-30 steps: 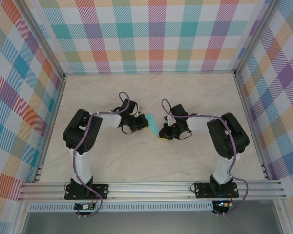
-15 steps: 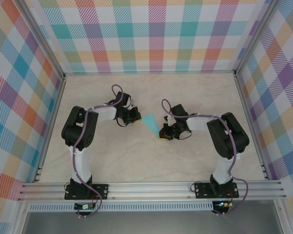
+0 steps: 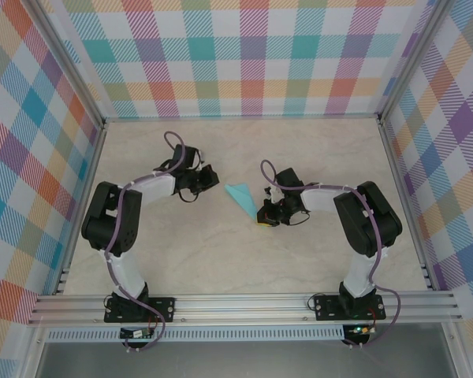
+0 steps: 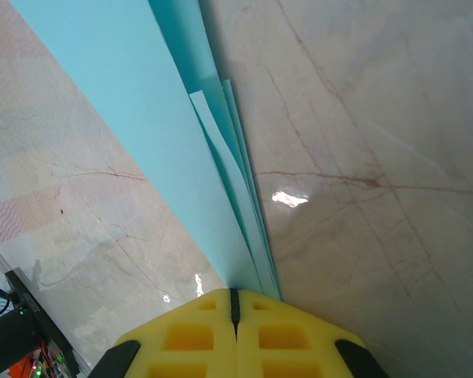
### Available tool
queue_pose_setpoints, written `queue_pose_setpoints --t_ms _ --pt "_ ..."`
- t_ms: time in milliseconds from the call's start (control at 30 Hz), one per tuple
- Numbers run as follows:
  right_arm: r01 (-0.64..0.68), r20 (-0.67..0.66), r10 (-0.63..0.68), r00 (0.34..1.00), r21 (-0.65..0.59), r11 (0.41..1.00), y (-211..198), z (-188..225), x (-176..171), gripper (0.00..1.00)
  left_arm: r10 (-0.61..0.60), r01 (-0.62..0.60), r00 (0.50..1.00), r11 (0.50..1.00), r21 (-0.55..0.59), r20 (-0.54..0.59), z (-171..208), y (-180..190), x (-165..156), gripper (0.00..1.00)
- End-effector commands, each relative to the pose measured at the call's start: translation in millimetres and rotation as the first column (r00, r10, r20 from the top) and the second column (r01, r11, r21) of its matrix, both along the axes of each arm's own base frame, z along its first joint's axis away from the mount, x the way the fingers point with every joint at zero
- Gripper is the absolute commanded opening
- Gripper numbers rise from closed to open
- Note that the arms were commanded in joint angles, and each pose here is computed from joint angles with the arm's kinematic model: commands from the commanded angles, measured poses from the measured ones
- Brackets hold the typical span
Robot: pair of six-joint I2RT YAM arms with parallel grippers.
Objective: Fold a paper plane with a square sheet of paper (pick it up from the middle)
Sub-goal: Fold the wing for the fifth time at the center of the table.
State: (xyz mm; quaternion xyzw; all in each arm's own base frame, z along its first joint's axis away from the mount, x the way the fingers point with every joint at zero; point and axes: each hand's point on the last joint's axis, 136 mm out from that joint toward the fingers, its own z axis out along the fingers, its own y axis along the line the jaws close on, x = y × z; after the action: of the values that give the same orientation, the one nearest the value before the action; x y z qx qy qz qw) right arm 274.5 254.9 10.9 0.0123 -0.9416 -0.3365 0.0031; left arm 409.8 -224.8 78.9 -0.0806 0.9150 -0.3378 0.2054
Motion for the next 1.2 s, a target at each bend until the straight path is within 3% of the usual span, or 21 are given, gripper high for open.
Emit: queue_pose_setpoints --t_ms 0,200,433,733,1167 --pt "0.017 -0.165 -0.069 0.984 -0.297 0.955 -56.9 -58.7 -40.7 0.00 -0.109 0.111 0.994 0.990 -0.087 0.032 13.6 -50.6 -28.0 0.05" --pt "0.018 -0.170 -0.072 0.983 -0.300 0.954 -57.7 -61.2 -42.0 0.00 -0.211 0.208 0.977 0.974 -0.091 -0.019 -15.4 -100.4 -63.2 0.04" --pt "0.018 -0.175 -0.074 0.982 -0.303 0.953 -58.0 -63.5 -42.7 0.00 -0.240 0.233 0.967 0.969 -0.087 -0.083 -46.2 -113.0 -74.7 0.04" --pt "0.010 -0.191 -0.077 0.979 -0.327 0.945 -62.6 -69.3 -46.8 0.00 -0.181 0.191 0.974 0.979 0.065 -0.137 -81.2 -82.3 -75.0 0.03" --pt "0.000 -0.211 -0.080 0.974 -0.354 0.935 -67.9 -75.8 -52.1 0.00 0.023 -0.014 0.993 0.997 0.076 -0.112 -82.0 6.6 0.9 0.07"
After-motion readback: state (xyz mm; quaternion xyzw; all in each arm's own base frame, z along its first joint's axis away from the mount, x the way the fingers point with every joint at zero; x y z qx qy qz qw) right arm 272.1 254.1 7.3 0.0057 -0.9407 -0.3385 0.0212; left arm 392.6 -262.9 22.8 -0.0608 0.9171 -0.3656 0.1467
